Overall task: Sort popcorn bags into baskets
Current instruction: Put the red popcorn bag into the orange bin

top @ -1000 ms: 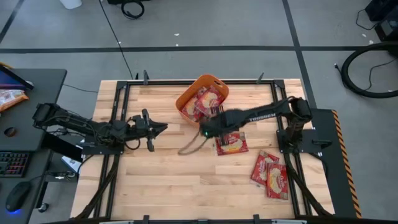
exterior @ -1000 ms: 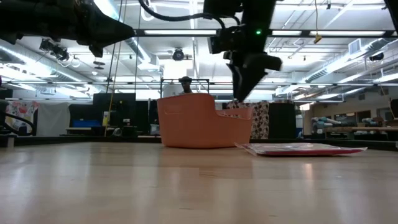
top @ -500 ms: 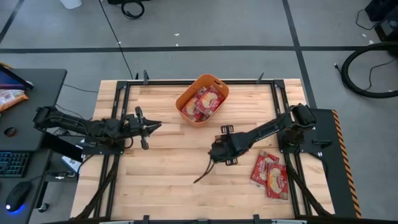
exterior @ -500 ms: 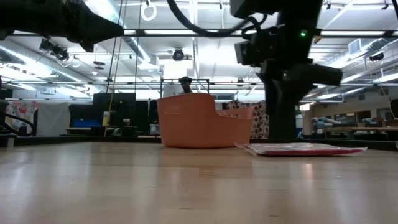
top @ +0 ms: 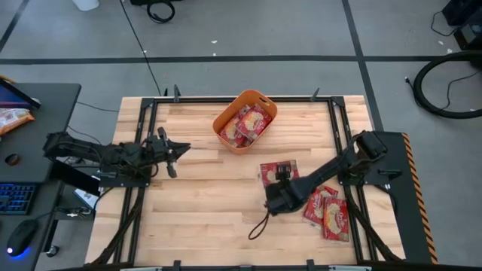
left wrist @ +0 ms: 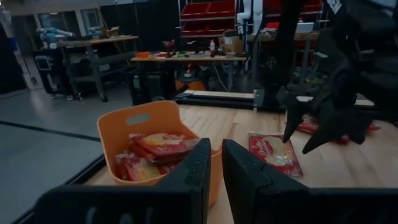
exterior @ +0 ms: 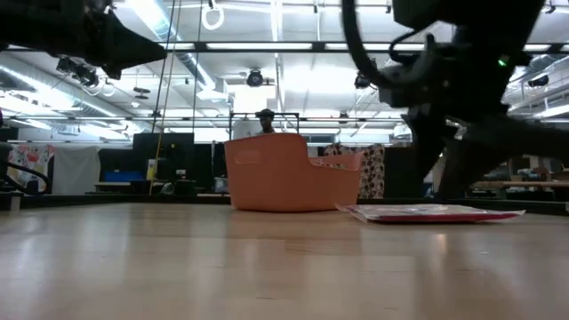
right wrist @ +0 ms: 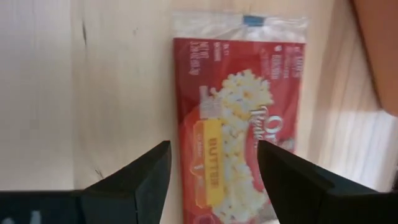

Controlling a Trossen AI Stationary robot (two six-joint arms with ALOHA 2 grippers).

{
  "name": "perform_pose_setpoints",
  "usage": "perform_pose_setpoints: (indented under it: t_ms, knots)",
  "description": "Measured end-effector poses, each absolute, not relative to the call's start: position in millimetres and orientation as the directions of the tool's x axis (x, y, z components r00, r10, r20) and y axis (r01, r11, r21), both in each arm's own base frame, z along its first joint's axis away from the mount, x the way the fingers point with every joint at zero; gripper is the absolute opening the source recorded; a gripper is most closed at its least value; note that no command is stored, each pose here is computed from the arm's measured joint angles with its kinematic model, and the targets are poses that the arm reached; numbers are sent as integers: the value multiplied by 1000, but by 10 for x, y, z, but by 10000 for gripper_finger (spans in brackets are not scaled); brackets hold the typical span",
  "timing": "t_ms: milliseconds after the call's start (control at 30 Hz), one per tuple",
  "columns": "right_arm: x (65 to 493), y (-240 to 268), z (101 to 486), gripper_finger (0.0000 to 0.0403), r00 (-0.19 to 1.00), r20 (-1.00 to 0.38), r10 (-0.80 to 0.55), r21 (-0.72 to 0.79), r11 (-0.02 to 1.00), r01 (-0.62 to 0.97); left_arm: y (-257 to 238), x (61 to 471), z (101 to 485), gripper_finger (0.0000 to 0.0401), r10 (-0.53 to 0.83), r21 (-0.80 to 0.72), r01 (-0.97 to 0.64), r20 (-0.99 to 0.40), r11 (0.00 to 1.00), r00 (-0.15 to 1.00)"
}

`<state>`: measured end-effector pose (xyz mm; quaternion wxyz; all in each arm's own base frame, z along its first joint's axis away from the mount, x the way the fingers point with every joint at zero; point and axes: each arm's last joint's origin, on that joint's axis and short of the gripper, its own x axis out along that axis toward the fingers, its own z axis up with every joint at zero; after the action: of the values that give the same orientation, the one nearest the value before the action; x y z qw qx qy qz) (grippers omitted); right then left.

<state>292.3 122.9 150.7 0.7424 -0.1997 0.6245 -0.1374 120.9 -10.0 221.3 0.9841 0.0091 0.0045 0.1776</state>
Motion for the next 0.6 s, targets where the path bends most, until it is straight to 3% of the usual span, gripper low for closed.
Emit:
perform_pose_setpoints:
  t_ms: [300,600]
  knots:
    - [2800,1222,1275,226,236,-838,-492,-518,853,-59,-86,1135,2223,42,349,28,-349,8,937,937]
    - [2771,1194,1209,192,244,-838,-488,-517,853,-70,-67,939,2088,27,360,-9,-361,114,932,926]
